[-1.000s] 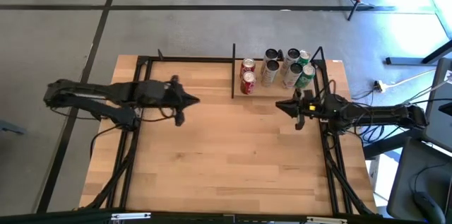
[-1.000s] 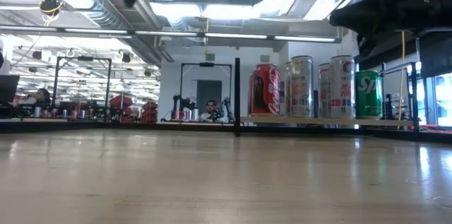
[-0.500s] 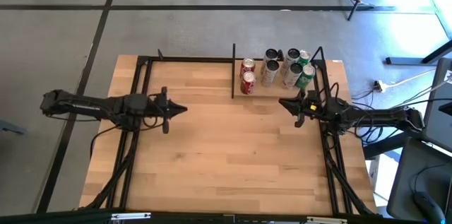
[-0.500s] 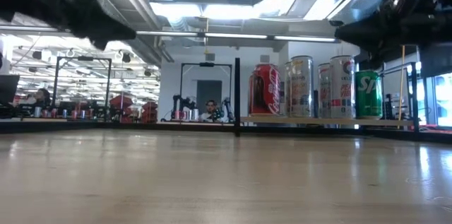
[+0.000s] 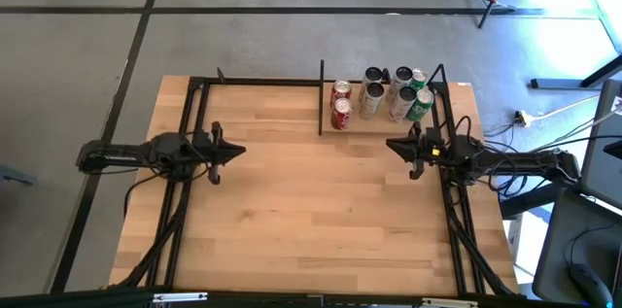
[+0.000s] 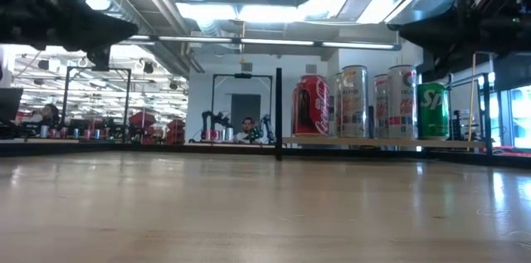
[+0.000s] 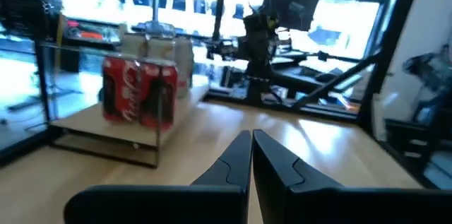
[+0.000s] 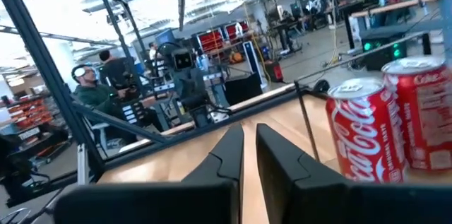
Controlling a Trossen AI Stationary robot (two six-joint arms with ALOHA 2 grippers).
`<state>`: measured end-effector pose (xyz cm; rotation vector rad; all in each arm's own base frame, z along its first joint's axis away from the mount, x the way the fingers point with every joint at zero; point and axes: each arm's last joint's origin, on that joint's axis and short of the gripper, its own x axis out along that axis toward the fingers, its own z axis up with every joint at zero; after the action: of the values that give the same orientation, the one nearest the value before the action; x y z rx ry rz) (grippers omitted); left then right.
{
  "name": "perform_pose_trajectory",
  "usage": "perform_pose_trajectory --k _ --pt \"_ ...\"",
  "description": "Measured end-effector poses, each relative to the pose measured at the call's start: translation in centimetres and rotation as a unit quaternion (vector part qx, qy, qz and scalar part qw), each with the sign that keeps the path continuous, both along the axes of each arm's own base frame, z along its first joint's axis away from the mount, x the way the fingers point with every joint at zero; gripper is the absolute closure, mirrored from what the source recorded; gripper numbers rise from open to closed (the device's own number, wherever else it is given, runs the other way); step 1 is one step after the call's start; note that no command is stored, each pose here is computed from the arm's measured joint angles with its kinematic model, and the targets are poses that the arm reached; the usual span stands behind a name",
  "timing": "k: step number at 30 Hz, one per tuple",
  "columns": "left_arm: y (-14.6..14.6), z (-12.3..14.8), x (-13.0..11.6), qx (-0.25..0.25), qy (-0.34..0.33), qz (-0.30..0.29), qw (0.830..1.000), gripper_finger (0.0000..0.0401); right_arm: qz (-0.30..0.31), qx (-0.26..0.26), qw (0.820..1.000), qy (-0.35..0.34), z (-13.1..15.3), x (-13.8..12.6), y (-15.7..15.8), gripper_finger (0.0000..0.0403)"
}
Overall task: Place canned beverage on shelf
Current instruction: Return to Home Position
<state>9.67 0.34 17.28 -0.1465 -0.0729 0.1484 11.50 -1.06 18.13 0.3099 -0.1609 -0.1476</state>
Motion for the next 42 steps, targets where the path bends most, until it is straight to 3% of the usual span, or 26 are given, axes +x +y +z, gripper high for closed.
perform_pose_trajectory --k 10,15,24,42 --pt "-0.4 -0.3 0.0 -0.046 0.008 -0.076 0.996 0.0394 0.013 -0.002 1.000 0.005 -0.3 -1.3 0.2 0.0375" --pt "-0.5 -0.5 0.1 -0.068 0.018 -0.096 0.993 0.0394 0.016 0.003 0.999 0.052 -1.2 -1.8 0.2 0.0375" --pt "-0.5 -0.6 0.1 -0.066 0.022 -0.090 0.994 0.0394 0.034 0.008 0.996 0.087 -1.7 -1.4 0.3 0.0375" --pt "-0.5 -0.6 0.1 -0.065 0.022 -0.082 0.994 0.0394 0.036 0.008 0.995 0.090 -1.8 -1.4 0.3 0.0375"
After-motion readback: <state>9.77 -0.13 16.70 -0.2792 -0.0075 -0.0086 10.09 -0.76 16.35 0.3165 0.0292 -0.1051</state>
